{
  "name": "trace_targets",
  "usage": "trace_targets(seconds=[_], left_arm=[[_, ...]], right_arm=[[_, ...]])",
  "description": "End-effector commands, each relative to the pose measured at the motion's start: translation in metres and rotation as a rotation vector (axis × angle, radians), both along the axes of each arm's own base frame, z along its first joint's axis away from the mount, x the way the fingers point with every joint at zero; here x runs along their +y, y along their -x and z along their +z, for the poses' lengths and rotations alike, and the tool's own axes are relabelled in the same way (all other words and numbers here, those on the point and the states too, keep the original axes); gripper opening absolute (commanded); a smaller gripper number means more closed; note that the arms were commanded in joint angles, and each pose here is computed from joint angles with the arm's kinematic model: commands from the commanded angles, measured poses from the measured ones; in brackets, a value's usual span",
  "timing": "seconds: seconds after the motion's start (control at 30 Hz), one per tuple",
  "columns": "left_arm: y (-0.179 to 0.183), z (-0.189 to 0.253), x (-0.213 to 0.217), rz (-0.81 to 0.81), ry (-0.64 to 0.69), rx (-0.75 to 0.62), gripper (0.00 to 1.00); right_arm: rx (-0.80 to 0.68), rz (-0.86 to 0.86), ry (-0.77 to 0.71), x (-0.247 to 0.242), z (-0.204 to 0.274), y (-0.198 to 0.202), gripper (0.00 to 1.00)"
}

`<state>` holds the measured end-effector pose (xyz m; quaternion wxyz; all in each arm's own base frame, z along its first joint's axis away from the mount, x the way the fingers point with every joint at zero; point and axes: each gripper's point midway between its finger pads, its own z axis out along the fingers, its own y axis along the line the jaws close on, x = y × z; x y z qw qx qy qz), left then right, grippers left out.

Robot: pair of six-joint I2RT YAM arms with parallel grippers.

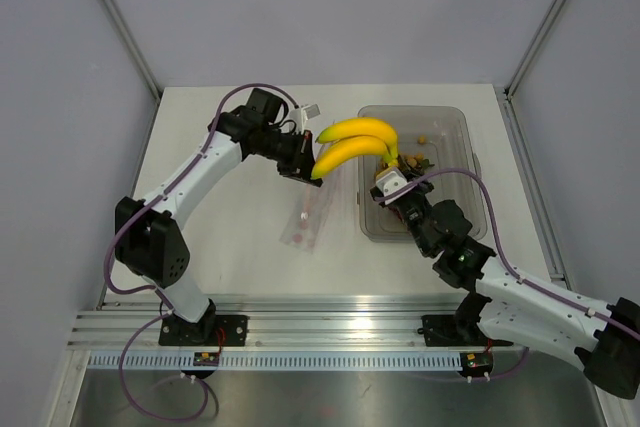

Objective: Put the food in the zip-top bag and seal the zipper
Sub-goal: Place the fake fruit in the zipper food storage bag.

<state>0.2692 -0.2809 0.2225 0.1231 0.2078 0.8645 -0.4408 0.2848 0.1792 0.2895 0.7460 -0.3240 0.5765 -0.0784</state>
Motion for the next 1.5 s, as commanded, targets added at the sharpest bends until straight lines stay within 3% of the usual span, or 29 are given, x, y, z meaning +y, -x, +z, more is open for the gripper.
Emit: trace_targets(seconds=[0.0, 0.47, 0.73, 0.97, 1.2, 1.33, 1.47], left_arm=[[0.007, 0.046, -0.011, -0.06, 0.139, -0.074, 0.0], [-0.001, 0.046, 0.001, -0.027, 0.122, -0.064, 0.0], [-0.003, 0.047, 0.001, 0.005, 0.077, -0.057, 0.0], [-0.006, 0.051, 0.007, 0.034, 0.0, -0.094, 0.0], [0.0, 0.034, -0.002, -0.009, -0.051, -0.083, 0.0], [-0.001, 0.027, -0.007, -0.026, -0.042, -0.068, 0.0], [0.001, 0.034, -0.012, -0.055, 0.005, -0.073, 0.0]], right_arm=[[0.015, -0.033, 0.246, 0.005, -0.021, 0.001, 0.0], [-0.014, -0.104, 0.292, -0.014, -0.013, 0.006, 0.0], [-0.054, -0.116, 0.44, 0.003, -0.014, 0.001, 0.0], [-0.008, -0.097, 0.484, 0.015, -0.024, 0.001, 0.0], [0.02, -0.125, 0.339, 0.017, 0.009, 0.003, 0.0], [0.1, -0.086, 0.066, 0.02, 0.039, 0.01, 0.0], [0.169, -0.052, -0.067, 0.025, 0.038, 0.016, 0.0]])
